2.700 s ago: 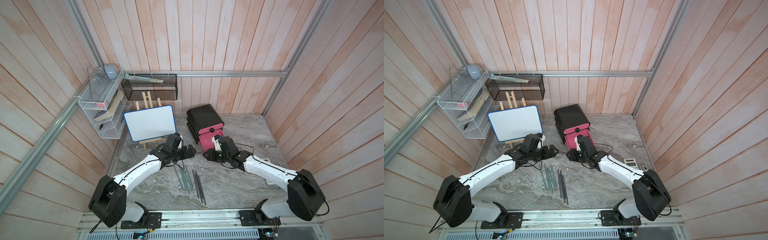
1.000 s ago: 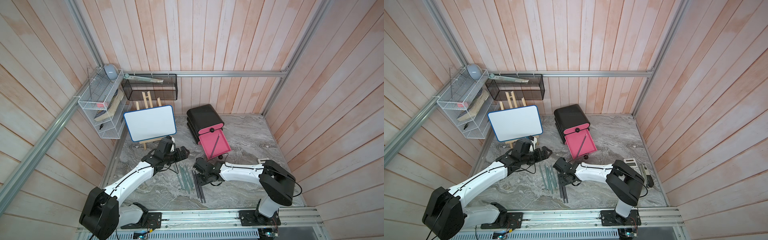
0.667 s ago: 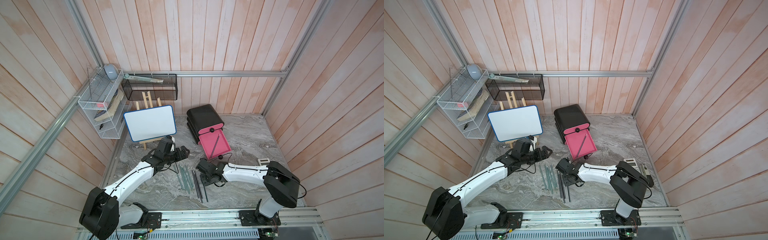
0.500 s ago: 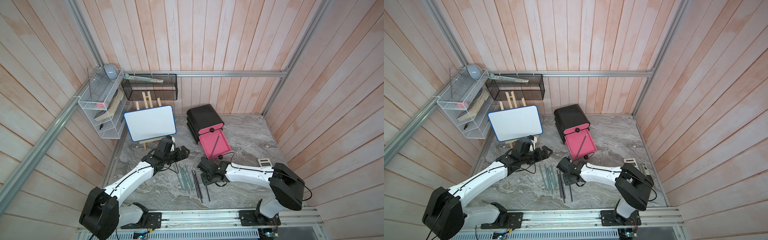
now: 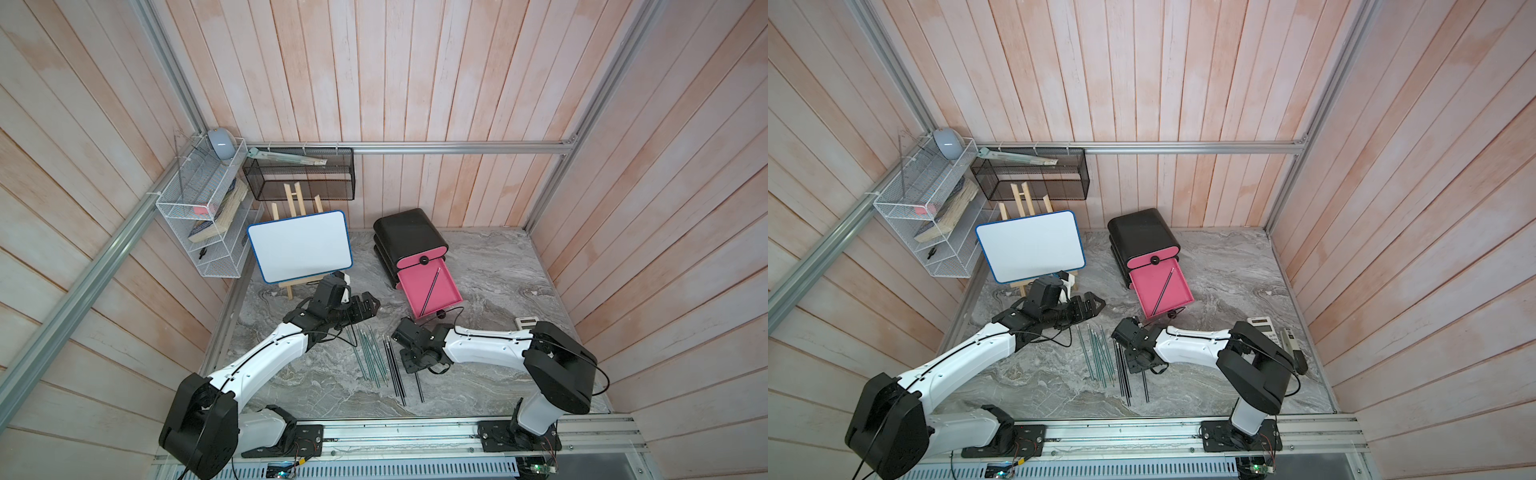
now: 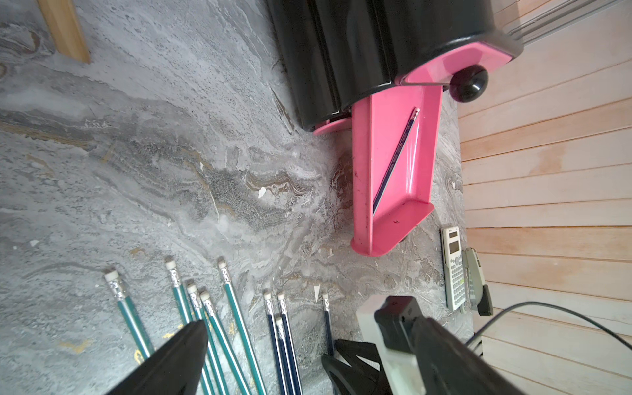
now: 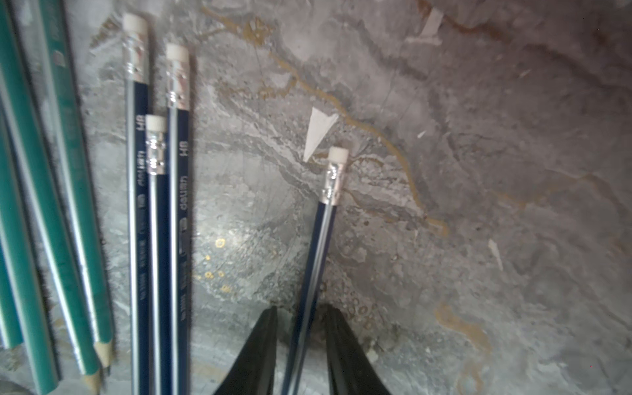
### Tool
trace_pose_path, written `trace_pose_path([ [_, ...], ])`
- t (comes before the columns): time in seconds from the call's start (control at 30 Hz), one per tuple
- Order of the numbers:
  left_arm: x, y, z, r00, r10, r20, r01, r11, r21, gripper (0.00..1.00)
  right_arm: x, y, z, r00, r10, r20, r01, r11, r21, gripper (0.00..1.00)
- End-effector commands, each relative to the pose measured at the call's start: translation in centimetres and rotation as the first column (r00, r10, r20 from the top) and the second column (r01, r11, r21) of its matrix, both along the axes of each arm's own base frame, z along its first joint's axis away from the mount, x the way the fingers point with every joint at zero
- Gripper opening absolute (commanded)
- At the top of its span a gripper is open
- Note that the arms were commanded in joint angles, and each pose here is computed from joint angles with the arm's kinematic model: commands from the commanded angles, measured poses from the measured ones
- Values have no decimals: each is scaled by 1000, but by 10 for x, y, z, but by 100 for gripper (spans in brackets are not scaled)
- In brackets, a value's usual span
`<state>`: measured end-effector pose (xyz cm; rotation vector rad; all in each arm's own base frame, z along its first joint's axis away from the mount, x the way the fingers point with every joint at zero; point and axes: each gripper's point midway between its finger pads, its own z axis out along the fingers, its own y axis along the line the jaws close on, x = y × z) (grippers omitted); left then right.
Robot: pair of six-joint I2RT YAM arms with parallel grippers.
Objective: Please place the pencils in the drawer according to their color
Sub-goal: Pick up the pencil from the center of the board.
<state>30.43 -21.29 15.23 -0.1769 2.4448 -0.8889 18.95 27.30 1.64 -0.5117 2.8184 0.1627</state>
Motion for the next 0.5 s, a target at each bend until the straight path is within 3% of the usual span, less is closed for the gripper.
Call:
trace_pose_path([
  [0.0,2,0,0,1000,-4,5,4,1000,-7,100,-5,-9,-14,999,-13,-32,12,1000,-23,29],
  [0.1,2,-1,-1,1000,-4,4,4,1000,-9,100,-8,-12,-21,999,-8,-45,6,999,-39,22],
  [0.23,1,-1,-2,1000,-6,-1,6,1000,-12,99,-12,-15,-27,998,-6,-62,3,999,-46,1],
  [0.47,0,-5,-5,1000,-24,-12,24,1000,-15,100,-12,-14,-19,999,-6,-50,5,1000,-21,0],
])
